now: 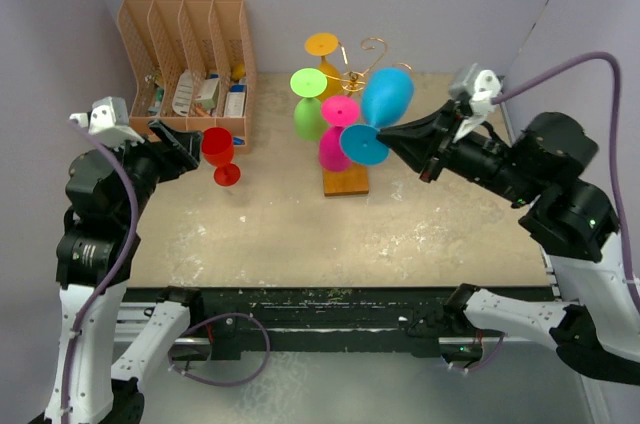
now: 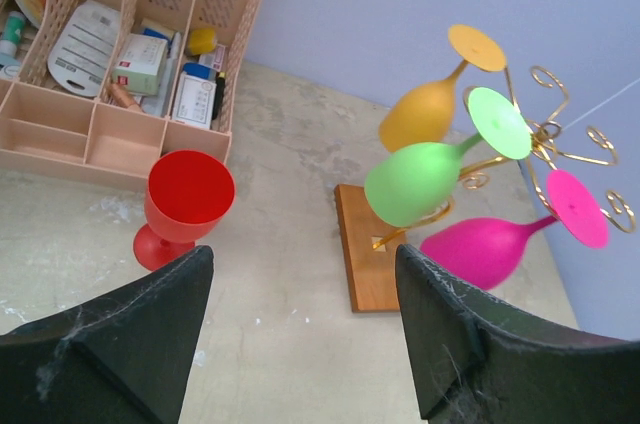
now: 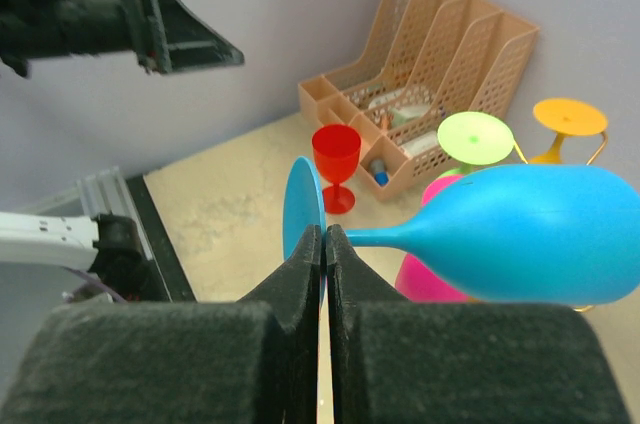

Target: Take the wine glass off the wine glass rack

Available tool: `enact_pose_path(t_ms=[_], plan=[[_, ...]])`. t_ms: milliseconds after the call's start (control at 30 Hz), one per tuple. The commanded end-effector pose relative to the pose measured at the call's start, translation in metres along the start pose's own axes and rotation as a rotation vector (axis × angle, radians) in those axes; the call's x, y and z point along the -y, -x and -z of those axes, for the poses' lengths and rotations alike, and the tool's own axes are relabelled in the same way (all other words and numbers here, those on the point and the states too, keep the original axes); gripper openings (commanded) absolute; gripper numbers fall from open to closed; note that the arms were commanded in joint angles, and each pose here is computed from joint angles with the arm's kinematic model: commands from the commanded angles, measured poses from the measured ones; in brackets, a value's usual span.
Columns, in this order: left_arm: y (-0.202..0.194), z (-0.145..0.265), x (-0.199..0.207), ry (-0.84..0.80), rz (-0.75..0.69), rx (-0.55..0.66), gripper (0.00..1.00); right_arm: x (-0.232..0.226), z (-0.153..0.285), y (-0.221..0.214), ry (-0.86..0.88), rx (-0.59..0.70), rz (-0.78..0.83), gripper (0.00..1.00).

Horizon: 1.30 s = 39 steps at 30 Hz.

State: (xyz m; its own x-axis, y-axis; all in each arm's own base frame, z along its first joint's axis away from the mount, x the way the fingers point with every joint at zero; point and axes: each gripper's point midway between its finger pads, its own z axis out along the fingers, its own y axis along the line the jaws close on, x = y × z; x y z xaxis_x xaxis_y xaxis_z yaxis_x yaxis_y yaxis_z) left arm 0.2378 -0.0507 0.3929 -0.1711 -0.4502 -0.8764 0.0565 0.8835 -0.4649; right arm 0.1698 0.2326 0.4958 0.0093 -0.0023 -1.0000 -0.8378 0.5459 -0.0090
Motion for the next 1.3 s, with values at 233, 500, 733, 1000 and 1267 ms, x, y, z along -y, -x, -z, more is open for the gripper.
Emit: enact_pose_path(t_ms=[233, 500, 733, 1000, 1267], plan=[[-0.022, 0.026, 0.034, -0.160, 0.000, -0.206, 0.81, -0.036, -0.034, -0.040, -0.163, -0.156, 0.310, 0.00], [-0.025, 0.038, 0.041, -0.188, -0.008, -0.251, 0.84, -0.056, -0.036, -0.085, -0.334, -0.199, 0.648, 0.00], [-0.035, 0.038, 0.053, -0.263, 0.026, -0.309, 0.83, -0.078, -0.037, -0.132, -0.398, -0.257, 1.008, 0.00], [-0.054, 0.037, 0.064, -0.354, 0.054, -0.388, 0.82, -0.108, -0.039, -0.202, -0.307, -0.300, 1.358, 0.00], [-0.066, 0.042, 0.080, -0.470, 0.077, -0.472, 0.82, -0.129, -0.039, -0.248, -0.190, -0.327, 1.564, 0.00]])
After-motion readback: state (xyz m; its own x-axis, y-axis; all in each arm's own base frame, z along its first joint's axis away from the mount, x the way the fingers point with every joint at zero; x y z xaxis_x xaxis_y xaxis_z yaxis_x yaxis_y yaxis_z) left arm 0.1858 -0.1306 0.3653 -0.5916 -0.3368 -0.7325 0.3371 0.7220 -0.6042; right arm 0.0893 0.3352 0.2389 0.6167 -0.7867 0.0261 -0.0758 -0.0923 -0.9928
